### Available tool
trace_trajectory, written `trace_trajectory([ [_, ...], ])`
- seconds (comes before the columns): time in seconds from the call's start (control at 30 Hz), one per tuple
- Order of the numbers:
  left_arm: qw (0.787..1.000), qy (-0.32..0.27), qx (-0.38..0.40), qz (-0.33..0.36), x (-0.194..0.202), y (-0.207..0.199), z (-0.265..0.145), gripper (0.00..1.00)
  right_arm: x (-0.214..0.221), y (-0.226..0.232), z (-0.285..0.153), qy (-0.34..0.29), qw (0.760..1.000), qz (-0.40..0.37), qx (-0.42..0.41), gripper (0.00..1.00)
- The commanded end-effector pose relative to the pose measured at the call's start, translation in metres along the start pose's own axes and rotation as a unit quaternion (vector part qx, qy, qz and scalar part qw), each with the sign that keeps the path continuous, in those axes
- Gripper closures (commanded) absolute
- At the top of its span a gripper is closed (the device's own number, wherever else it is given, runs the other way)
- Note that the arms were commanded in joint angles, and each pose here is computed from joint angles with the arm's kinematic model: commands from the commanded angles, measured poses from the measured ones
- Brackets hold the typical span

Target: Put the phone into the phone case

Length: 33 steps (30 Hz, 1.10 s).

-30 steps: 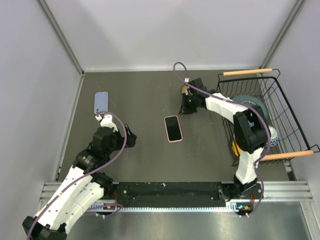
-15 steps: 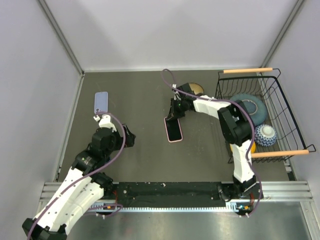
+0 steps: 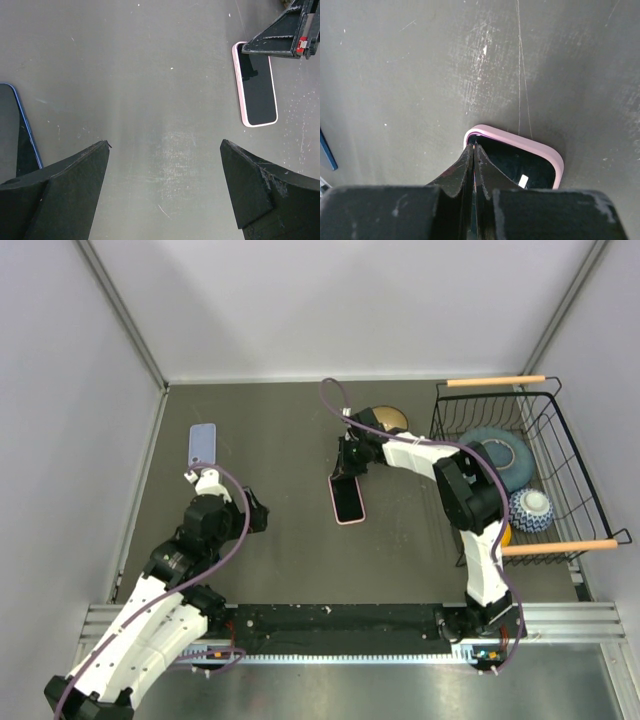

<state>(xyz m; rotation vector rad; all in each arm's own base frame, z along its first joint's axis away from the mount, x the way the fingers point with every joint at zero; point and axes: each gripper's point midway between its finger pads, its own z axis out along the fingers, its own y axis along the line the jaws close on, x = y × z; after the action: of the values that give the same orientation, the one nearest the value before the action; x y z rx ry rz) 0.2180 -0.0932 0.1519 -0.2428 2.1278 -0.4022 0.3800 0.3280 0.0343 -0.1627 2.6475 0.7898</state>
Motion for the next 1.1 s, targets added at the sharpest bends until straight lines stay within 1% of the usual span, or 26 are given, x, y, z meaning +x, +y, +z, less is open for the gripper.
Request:
trace_trajectory([
  [0.0, 1.0, -0.027, -0.003, -0.01, -0.021, -0.004, -0.006, 0.02, 0.039, -0.063, 0.01, 0.039, 0.991, 0.001, 0.131, 1.0],
  [0.17, 0.999, -0.024, -0.02, -0.011, -0.022, 0.0, -0.006, 0.02, 0.05, -0.07, 0.013, 0.053, 0.989, -0.002, 0.138, 1.0],
  [0.23, 0.999, -0.026, -0.028, -0.015, -0.026, 0.0, -0.006, 0.02, 0.047, -0.06, 0.013, 0.051, 0.992, -0.009, 0.118, 1.0],
  [0.27, 0.999, -0.021, -0.046, -0.014, -0.026, 0.005, -0.004, 0.02, 0.043, -0.05, 0.009, 0.046, 0.993, -0.017, 0.107, 1.0],
  [0.33, 0.997, -0.029, -0.065, -0.02, -0.038, 0.006, -0.004, 0.02, 0.032, -0.028, 0.003, 0.036, 0.996, -0.027, 0.076, 1.0],
  [0.37, 0.996, -0.021, -0.088, -0.02, -0.039, 0.013, 0.001, 0.02, 0.026, -0.016, -0.002, 0.028, 0.997, -0.033, 0.061, 1.0],
  [0.4, 0.994, -0.033, -0.101, -0.021, -0.052, 0.014, 0.0, 0.02, 0.015, 0.004, -0.012, 0.011, 0.998, -0.046, 0.041, 1.0],
  [0.47, 0.99, -0.027, -0.137, -0.029, -0.061, 0.027, 0.01, 0.03, 0.006, 0.026, -0.028, -0.004, 0.998, -0.058, 0.015, 0.97],
  [0.5, 0.989, -0.031, -0.139, -0.038, -0.071, 0.027, 0.011, 0.03, -0.002, 0.044, -0.043, -0.023, 0.997, -0.068, -0.003, 0.95],
  [0.53, 0.988, -0.028, -0.147, -0.047, -0.074, 0.031, 0.015, 0.04, -0.004, 0.053, -0.052, -0.029, 0.996, -0.077, -0.016, 0.92],
  [0.57, 0.983, -0.022, -0.169, -0.062, -0.078, 0.042, 0.022, 0.04, -0.005, 0.061, -0.06, -0.035, 0.995, -0.085, -0.025, 0.85],
  [0.6, 0.98, -0.03, -0.177, -0.089, -0.087, 0.043, 0.024, 0.05, -0.006, 0.067, -0.069, -0.042, 0.994, -0.094, -0.031, 0.81],
  [0.63, 0.975, -0.036, -0.191, -0.109, -0.092, 0.049, 0.026, 0.07, -0.011, 0.082, -0.088, -0.061, 0.991, -0.113, -0.046, 0.71],
  [0.67, 0.965, -0.037, -0.219, -0.136, -0.094, 0.062, 0.033, 0.09, -0.011, 0.088, -0.098, -0.069, 0.989, -0.122, -0.053, 0.65],
  [0.7, 0.953, -0.054, -0.234, -0.185, -0.102, 0.066, 0.036, 0.12, -0.009, 0.088, -0.104, -0.072, 0.988, -0.126, -0.054, 0.59],
  [0.73, 0.943, -0.066, -0.253, -0.203, -0.107, 0.073, 0.039, 0.14, -0.012, 0.095, -0.121, -0.086, 0.985, -0.134, -0.061, 0.49],
  [0.77, 0.937, -0.06, -0.273, -0.21, -0.107, 0.08, 0.05, 0.15, -0.011, 0.098, -0.129, -0.089, 0.984, -0.143, -0.064, 0.45],
  [0.8, 0.932, -0.074, -0.278, -0.221, -0.119, 0.079, 0.054, 0.16, -0.011, 0.097, -0.136, -0.093, 0.983, -0.147, -0.064, 0.42],
  [0.83, 0.926, -0.074, -0.293, -0.226, -0.121, 0.083, 0.058, 0.16, -0.012, 0.099, -0.145, -0.104, 0.98, -0.154, -0.065, 0.36],
  [0.87, 0.913, -0.068, -0.322, -0.241, -0.118, 0.096, 0.068, 0.17, -0.013, 0.105, -0.16, -0.118, 0.977, -0.16, -0.074, 0.31],
  [0.9, 0.908, -0.073, -0.327, -0.253, -0.127, 0.097, 0.072, 0.18, -0.007, 0.104, -0.166, -0.117, 0.977, -0.162, -0.077, 0.26],
  [0.93, 0.9, -0.071, -0.338, -0.265, -0.127, 0.103, 0.076, 0.18, -0.006, 0.105, -0.172, -0.122, 0.975, -0.166, -0.081, 0.15],
  [0.97, 0.881, -0.06, -0.369, -0.289, -0.118, 0.119, 0.084, 0.2, -0.004, 0.111, -0.187, -0.134, 0.972, -0.172, -0.091, 0.1],
  [1.0, 0.874, -0.063, -0.378, -0.3, -0.126, 0.123, 0.086, 0.21, 0.003, 0.107, -0.189, -0.13, 0.972, -0.172, -0.092, 0.03],
  [1.03, 0.865, -0.061, -0.393, -0.305, -0.127, 0.13, 0.089, 0.22, 0.006, 0.106, -0.193, -0.132, 0.972, -0.174, -0.092, 0.01],
  [1.07, 0.853, -0.041, -0.423, -0.303, -0.116, 0.139, 0.096, 0.24, 0.009, 0.105, -0.199, -0.136, 0.971, -0.174, -0.094, 0.01],
])
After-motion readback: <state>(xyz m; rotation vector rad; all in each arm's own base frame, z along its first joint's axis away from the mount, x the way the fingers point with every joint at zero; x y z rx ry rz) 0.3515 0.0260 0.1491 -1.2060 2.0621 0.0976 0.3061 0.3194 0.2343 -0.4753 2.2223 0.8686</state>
